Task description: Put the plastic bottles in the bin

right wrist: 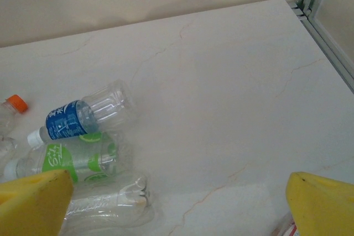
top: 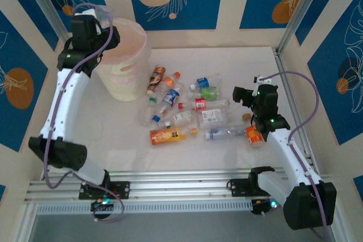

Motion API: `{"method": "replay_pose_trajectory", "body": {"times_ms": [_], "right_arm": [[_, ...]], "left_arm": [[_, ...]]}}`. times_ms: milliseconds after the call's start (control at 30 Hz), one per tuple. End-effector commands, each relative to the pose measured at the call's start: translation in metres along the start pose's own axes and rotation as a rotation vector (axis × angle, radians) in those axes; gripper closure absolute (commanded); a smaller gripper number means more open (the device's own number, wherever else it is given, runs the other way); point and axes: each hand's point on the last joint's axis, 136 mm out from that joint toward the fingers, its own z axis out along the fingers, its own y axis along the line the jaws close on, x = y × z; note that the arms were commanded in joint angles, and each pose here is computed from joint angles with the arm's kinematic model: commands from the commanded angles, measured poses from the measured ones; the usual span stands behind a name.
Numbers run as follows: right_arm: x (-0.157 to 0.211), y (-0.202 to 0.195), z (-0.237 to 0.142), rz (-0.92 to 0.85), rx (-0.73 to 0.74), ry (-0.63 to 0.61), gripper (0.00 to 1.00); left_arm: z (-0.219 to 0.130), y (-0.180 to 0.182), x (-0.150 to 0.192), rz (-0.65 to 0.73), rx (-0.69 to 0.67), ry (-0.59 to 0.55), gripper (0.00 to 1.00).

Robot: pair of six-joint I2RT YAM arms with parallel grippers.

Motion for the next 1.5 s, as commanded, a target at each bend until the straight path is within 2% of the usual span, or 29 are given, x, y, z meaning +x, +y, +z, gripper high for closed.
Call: {"method": "replay_pose_trajectory", "body": {"times_ms": [0, 100, 267, 467, 700, 833, 967, 1067, 1467], "right_arm": [[-0.016, 0.002, -0.008, 0.020, 0.002, -0.021, 0.01], [-0.016, 0.003, -0.008, 0.032, 0.002, -0.007, 0.01], [-0.015, 0.001, -0.006, 0.045, 0.026, 0.031, 0.01], [-0.010, 0.002, 0.002, 0.043, 0.032, 0.080, 0.01], [-0.003, 0.002, 0.011, 0.051, 0.053, 0.144, 0.01], [-0.001, 0.003, 0.014, 0.049, 0.055, 0.161, 0.01], [0.000, 0.003, 0.014, 0.054, 0.055, 0.165, 0.01], [0.003, 0.003, 0.013, 0.063, 0.062, 0.180, 0.01], [0.000, 0.002, 0.010, 0.070, 0.079, 0.188, 0.01]], "left_arm": [[0.016, -0.007, -0.011, 0.038, 0.026, -0.008, 0.52], [0.037, -0.010, -0.011, 0.061, 0.024, 0.002, 0.53], [0.059, -0.012, 0.007, 0.093, 0.028, 0.088, 0.52], [0.072, 0.002, 0.046, 0.137, -0.012, 0.206, 0.48], [0.083, 0.014, 0.071, 0.152, -0.036, 0.269, 0.45], [0.085, 0.021, 0.077, 0.157, -0.055, 0.285, 0.37], [0.088, 0.025, 0.083, 0.146, -0.065, 0.303, 0.15], [0.085, 0.025, 0.081, 0.142, -0.063, 0.298, 0.07], [0.072, 0.029, 0.066, 0.147, -0.082, 0.258, 0.06]]}}
